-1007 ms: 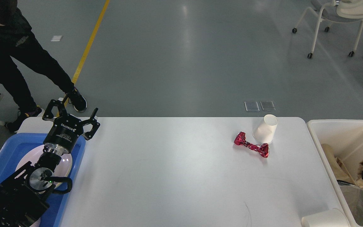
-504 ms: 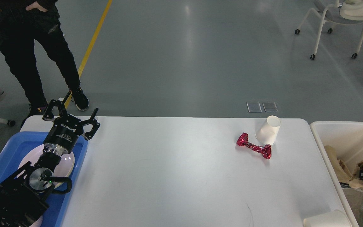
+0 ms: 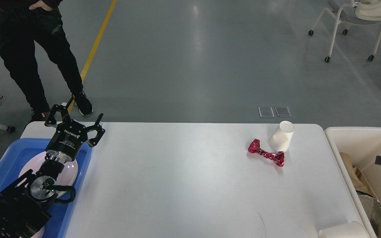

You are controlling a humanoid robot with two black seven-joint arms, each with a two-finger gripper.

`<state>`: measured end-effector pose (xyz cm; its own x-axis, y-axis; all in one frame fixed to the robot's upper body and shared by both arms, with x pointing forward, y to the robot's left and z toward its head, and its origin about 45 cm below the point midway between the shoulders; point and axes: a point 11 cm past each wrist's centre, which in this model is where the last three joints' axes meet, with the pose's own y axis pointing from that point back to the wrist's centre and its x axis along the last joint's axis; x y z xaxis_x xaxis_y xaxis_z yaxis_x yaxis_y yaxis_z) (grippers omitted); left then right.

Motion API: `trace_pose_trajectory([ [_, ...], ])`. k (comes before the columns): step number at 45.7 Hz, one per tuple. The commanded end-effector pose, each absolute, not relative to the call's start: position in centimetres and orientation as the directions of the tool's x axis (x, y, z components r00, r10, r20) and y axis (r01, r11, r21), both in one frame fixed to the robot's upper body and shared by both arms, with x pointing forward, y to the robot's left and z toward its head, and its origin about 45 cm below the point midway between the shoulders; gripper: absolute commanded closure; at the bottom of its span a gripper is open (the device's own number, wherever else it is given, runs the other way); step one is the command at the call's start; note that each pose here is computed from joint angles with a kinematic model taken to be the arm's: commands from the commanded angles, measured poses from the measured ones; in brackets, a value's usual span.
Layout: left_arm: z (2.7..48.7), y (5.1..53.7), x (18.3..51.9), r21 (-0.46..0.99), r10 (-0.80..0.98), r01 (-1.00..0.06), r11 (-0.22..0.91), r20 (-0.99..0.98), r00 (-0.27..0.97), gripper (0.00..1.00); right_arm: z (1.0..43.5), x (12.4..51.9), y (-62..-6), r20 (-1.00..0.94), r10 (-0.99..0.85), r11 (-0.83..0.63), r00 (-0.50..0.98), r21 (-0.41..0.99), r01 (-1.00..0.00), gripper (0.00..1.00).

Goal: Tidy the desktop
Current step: 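Raise the right gripper and lower it to the white cup near the bin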

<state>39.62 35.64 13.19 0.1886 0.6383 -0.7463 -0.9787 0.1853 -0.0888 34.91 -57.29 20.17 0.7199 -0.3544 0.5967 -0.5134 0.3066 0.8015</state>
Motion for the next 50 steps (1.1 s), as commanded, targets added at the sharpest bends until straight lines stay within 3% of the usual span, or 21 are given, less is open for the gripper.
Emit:
trace_pose_trajectory([
  [1,13.2,35.6,39.6,-0.089,0.638,-0.979,0.185,-0.746,0.189,0.00,28.5,36.8,-48.0,0.484,-0.333,0.067,0.810,0.868,-0.491,0.00],
  [8,13.2,35.6,39.6,-0.089,0.638,-0.979,0.185,-0.746,0.189,0.00,39.0,35.9,-36.2,0.409,-0.154,-0.178,0.899,0.884,-0.433,0.00],
  [14,13.2,35.7,39.6,-0.090,0.638,-0.979,0.184,-0.747,0.188,0.00,47.2,33.3,-29.9,0.253,-0.038,-0.344,0.967,0.905,-0.251,0.00],
  [22,13.2,35.7,39.6,-0.090,0.638,-0.979,0.184,-0.747,0.188,0.00,56.5,32.0,-26.6,0.510,0.022,-0.489,0.860,0.755,-0.436,0.00],
  [27,13.2,35.7,39.6,-0.090,0.638,-0.979,0.184,-0.747,0.188,0.00,57.2,31.6,-27.2,0.531,0.002,-0.503,0.847,0.733,-0.458,0.00],
  [34,13.2,35.6,39.6,-0.089,0.638,-0.979,0.185,-0.746,0.189,0.00,51.7,32.3,-32.4,0.418,-0.061,-0.390,0.907,0.826,-0.407,0.00],
  [40,13.2,35.6,39.6,-0.089,0.638,-0.979,0.185,-0.746,0.189,0.00,39.7,30.4,-38.9,0.110,-0.229,-0.304,0.967,0.936,-0.178,0.00],
  [46,13.2,35.7,39.6,-0.090,0.638,-0.979,0.184,-0.747,0.188,0.00,26.5,26.9,-44.3,0.101,-0.381,-0.125,0.919,0.979,-0.160,0.00],
  [50,13.2,35.6,39.6,-0.089,0.638,-0.979,0.185,-0.746,0.189,0.00,20.4,24.3,-45.2,0.094,-0.522,-0.071,0.848,0.986,-0.153,0.00],
])
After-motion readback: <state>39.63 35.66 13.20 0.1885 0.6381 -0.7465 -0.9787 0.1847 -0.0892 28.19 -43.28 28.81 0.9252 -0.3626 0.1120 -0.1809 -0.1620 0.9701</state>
